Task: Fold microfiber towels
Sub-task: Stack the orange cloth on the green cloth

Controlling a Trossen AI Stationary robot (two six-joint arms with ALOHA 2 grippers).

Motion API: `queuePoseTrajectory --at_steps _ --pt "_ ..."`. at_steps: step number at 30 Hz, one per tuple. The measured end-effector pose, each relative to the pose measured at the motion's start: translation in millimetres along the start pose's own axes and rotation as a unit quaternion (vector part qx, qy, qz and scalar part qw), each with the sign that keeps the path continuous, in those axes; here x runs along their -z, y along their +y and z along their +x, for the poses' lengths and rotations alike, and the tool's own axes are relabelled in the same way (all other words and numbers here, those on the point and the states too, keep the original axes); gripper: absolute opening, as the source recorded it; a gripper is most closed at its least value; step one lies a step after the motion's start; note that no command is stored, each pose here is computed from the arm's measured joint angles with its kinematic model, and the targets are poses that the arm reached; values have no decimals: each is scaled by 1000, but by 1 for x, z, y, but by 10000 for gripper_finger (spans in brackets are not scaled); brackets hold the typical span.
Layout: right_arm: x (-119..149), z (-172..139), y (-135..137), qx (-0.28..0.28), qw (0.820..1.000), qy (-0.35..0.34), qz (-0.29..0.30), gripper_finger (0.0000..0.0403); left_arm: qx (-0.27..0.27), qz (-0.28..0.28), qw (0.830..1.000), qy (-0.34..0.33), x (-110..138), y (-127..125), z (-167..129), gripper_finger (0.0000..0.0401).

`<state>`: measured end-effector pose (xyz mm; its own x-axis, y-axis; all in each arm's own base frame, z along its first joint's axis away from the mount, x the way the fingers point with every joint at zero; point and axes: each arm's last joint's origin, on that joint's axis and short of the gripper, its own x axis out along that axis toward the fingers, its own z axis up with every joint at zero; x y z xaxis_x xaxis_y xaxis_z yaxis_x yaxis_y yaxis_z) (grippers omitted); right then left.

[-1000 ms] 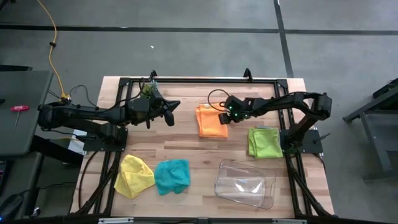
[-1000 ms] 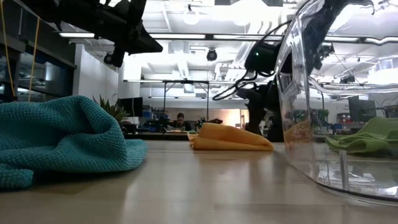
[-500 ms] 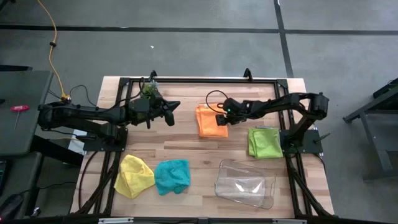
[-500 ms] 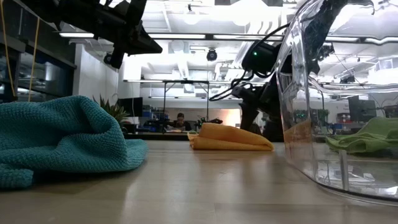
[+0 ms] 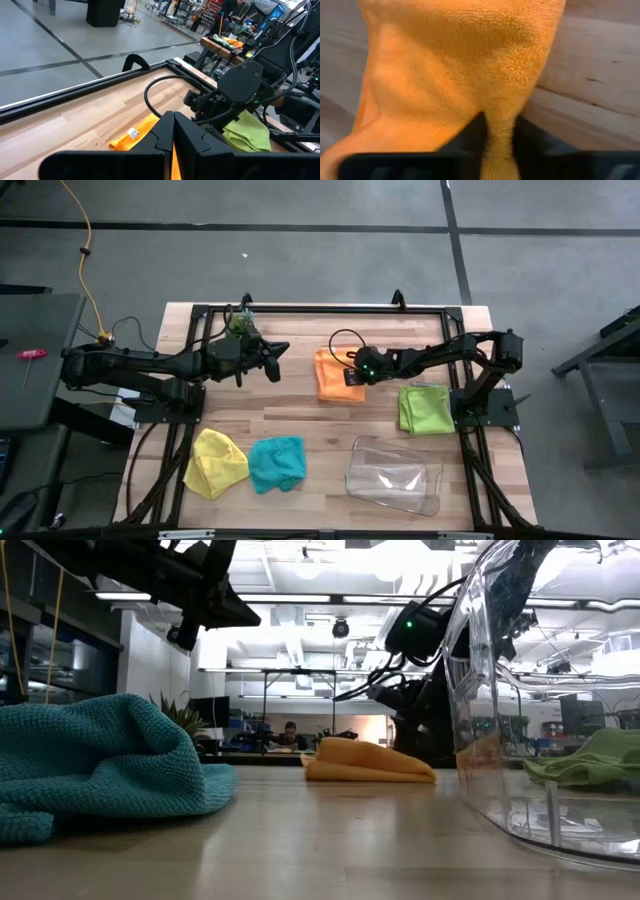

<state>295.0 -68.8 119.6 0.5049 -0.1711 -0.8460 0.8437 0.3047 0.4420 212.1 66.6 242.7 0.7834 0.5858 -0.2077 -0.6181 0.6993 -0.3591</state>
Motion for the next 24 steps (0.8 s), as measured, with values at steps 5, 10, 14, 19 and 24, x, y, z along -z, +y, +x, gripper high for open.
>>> queuePoseTrajectory --at_steps 5,10,14,19,24 --pt "-9 -13 -1 -5 1000 -13 -7 13 4 10 1000 2 0 0 0 0" --pt "-16 -58 3 -26 998 -40 -35 3 12 13 1000 7 1 -1 0 0" --pt "-11 -97 -1 -27 997 -35 -55 2 9 26 1000 5 0 0 0 0" --pt "8 -139 -11 -26 998 -4 -60 1 -1 27 1000 1 -2 5 2 0" --pt "30 -163 -23 3 998 44 -51 1 -10 25 1000 -2 -4 8 3 0"
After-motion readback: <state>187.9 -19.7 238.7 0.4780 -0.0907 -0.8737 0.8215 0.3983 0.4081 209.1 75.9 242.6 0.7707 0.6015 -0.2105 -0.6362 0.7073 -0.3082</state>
